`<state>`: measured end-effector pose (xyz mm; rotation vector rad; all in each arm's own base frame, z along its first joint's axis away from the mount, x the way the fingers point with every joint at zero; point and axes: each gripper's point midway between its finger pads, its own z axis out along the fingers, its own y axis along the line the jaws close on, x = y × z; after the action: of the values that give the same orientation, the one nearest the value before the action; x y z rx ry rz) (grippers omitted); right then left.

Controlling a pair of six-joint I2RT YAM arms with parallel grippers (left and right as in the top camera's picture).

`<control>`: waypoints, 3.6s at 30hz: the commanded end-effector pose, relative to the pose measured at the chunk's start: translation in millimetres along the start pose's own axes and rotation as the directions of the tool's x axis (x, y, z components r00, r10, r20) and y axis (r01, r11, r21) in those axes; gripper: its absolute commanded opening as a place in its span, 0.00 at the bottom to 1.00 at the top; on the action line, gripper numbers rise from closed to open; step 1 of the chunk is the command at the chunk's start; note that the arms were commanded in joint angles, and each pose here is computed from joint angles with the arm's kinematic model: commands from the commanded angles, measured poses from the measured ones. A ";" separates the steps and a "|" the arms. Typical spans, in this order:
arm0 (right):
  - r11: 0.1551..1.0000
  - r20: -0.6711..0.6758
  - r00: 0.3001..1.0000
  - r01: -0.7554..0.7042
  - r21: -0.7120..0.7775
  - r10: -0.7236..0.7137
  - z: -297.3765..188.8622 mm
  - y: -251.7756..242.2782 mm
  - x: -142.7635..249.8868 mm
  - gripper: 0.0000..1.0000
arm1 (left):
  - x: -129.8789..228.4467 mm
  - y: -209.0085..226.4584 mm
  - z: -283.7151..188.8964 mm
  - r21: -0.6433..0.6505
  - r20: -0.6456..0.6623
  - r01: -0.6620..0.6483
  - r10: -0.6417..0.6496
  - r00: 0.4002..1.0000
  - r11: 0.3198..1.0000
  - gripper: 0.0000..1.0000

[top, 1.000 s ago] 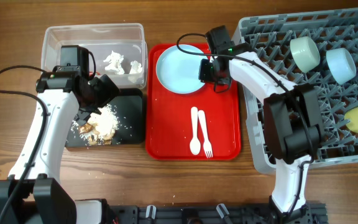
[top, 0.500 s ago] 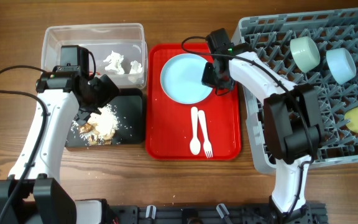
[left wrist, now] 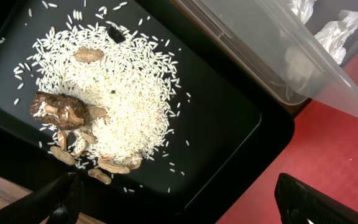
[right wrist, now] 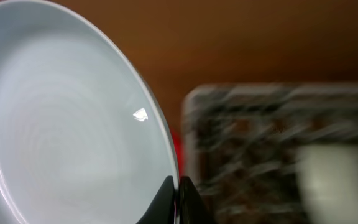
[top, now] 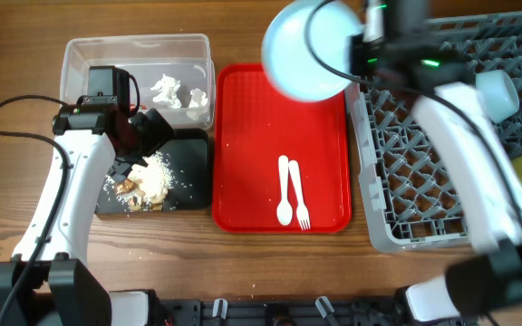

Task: Sort waste into correct bins and load items into the dishwasher rack
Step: 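Lift the plate and stand it upright in the rack's back row, then reach the right gripper to the white fork and grasp it, then carry the fork to the rack and drop it in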

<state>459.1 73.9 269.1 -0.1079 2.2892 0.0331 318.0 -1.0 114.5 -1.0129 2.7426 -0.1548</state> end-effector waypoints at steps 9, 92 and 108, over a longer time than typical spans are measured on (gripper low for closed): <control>0.716 -0.211 0.933 0.359 0.599 -0.292 -41.4 -160.8 -9.9 0.04 | -3.5 -1.9 -4.3 0.016 0.016 0.009 -0.009 1.000 1.000 1.00; 0.999 -0.421 0.907 -0.018 -0.047 -0.003 -37.0 29.9 165.0 0.04 | -3.2 -2.3 -4.3 0.018 0.014 0.009 -0.009 1.000 1.000 1.00; 1.000 -0.675 0.737 -0.003 0.011 0.010 -14.4 -28.3 250.8 0.20 | -3.2 -2.4 -4.3 0.018 0.014 0.009 -0.009 1.000 1.000 1.00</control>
<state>284.0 26.5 87.3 -0.1225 3.0419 -0.0375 319.7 -1.0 114.8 -1.0103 2.7362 -0.1586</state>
